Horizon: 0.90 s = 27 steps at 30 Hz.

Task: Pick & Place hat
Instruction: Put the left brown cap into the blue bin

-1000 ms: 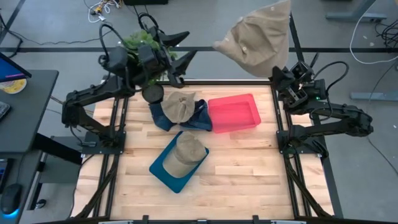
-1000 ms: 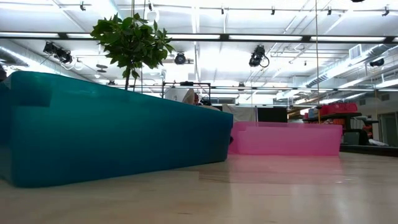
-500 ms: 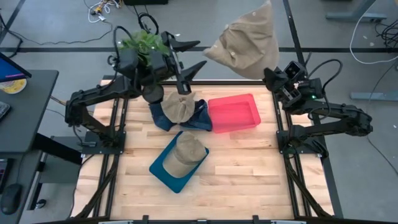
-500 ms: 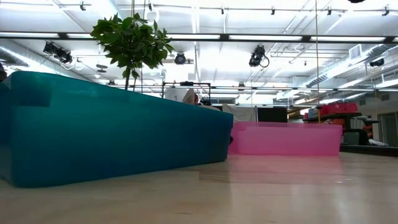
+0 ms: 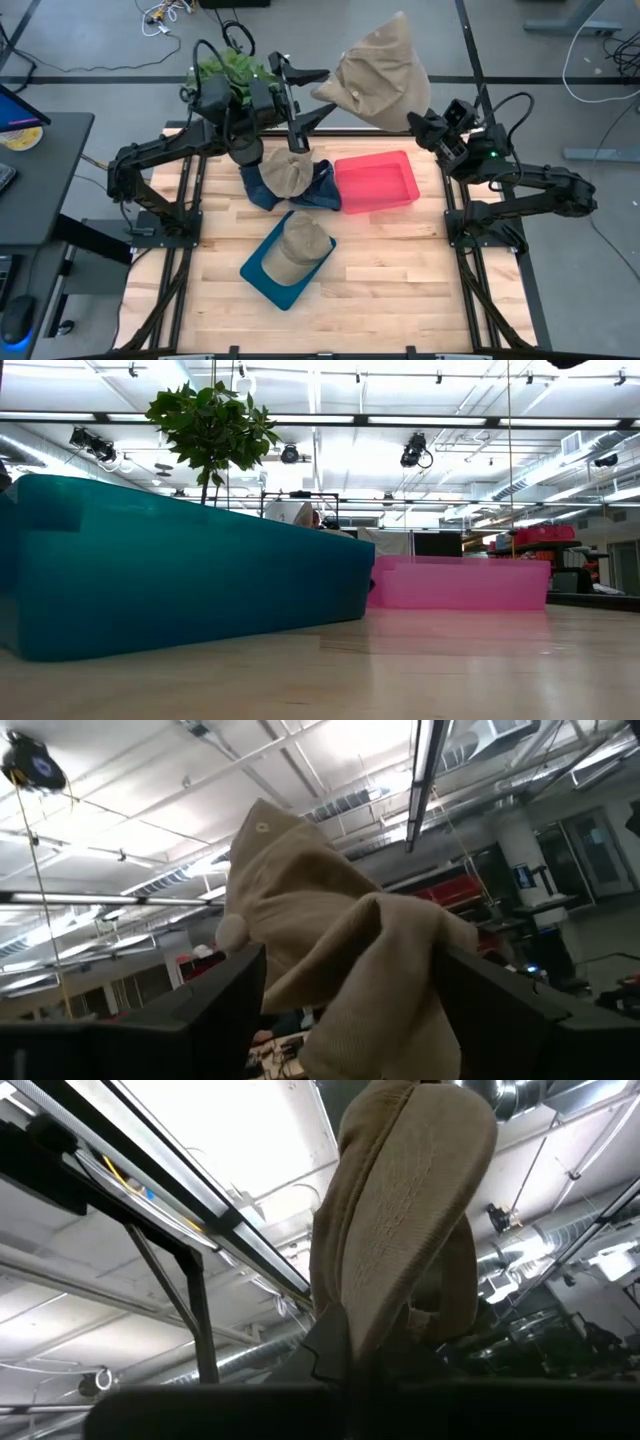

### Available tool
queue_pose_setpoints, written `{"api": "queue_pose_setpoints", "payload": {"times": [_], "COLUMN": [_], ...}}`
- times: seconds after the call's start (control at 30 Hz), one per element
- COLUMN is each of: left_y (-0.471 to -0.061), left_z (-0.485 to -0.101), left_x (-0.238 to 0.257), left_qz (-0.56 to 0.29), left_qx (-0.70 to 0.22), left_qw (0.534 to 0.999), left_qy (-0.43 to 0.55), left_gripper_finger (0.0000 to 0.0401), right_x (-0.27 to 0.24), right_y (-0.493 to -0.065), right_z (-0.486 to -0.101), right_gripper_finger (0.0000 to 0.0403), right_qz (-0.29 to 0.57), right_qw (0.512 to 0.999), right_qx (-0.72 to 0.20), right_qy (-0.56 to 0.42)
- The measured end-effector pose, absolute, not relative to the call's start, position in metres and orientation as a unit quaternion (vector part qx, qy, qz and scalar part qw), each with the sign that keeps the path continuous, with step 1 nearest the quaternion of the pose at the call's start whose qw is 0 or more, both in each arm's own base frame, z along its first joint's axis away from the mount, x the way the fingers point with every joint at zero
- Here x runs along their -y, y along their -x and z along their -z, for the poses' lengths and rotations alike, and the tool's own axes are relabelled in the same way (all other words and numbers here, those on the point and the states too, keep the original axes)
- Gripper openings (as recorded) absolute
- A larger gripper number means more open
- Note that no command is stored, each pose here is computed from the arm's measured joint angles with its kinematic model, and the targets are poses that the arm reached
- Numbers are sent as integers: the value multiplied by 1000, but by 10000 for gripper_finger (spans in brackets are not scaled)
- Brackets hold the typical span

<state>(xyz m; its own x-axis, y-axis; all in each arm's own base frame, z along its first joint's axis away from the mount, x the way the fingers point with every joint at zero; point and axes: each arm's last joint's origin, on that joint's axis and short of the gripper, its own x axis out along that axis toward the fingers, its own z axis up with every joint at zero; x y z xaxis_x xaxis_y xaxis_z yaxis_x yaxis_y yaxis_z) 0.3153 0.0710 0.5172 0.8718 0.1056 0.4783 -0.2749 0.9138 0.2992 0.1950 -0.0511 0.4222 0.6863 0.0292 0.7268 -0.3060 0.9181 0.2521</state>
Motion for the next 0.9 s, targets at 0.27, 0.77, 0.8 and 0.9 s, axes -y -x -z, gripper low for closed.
{"api": "queue_pose_setpoints", "payload": {"times": [0.27,0.77,0.8,0.9], "left_y": [-314,-311,-310,-307], "left_z": [-516,-516,-516,-514], "left_x": [-76,-88,-89,-90], "left_qz": [-108,-89,-81,-50], "left_qx": [223,221,219,201], "left_qw": [951,949,950,955], "left_qy": [-185,-206,-208,-212], "left_gripper_finger": [208,11,9,8], "right_x": [51,52,52,50], "right_y": [-195,-199,-199,-197], "right_z": [-422,-418,-418,-419], "right_gripper_finger": [6,49,65,117], "right_qz": [-88,-97,-104,-127], "right_qw": [903,907,907,906], "right_qx": [386,357,355,347], "right_qy": [-169,-200,-202,-207]}}
